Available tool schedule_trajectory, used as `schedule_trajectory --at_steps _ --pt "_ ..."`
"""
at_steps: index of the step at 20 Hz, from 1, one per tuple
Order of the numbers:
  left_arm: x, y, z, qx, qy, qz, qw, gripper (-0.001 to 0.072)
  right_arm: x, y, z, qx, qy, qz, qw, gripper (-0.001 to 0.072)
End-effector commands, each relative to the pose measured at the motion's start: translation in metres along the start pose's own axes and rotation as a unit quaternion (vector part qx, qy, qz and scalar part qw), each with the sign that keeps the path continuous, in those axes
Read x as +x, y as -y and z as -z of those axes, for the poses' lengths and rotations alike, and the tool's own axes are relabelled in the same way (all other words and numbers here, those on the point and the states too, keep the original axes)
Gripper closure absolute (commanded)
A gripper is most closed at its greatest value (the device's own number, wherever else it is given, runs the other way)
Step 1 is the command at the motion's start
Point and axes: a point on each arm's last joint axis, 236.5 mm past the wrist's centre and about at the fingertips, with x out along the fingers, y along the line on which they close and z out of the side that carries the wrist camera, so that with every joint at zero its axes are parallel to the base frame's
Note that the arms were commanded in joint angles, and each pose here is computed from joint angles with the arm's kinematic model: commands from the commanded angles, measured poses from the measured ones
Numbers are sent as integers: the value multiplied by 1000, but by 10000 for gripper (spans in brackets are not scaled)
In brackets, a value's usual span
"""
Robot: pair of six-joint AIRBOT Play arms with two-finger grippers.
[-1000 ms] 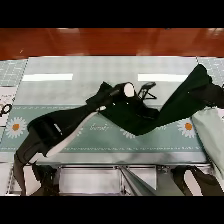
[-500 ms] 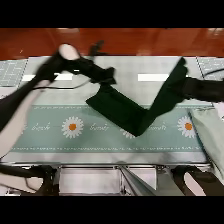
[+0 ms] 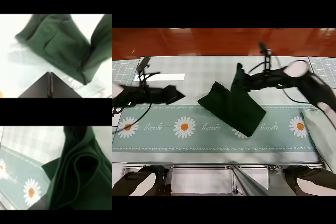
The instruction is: Fold the shirts.
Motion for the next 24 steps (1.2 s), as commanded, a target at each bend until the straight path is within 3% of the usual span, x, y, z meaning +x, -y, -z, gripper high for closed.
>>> schedule_trajectory --at_steps 1,8,9,10,15,18,21,24 --pt "-11 -19 24 -17 17 -13 1000 686 53 13 -5 24 -29 -11 999 689" --pt "-9 -24 15 -20 36 -19 999 686 88 28 11 51 -70 -20 996 675" --pt "-9 -24 14 -21 38 -19 999 686 92 26 15 50 -73 -23 996 512" --pt "-8 -25 13 -22 39 -20 999 686 94 24 17 49 -76 -25 996 286" --pt "-16 -46 -13 -49 79 -39 995 686 56 -3 35 69 -145 -90 983 296" --pt "-57 -60 -40 -77 114 -51 989 686 -9 -4 33 42 -166 -87 981 296" --pt "-117 -68 -59 -89 162 -71 980 686 -99 31 22 -15 -129 44 991 296" --pt "-150 -45 -65 -73 232 -68 968 686 -211 111 26 -14 -32 295 955 296"
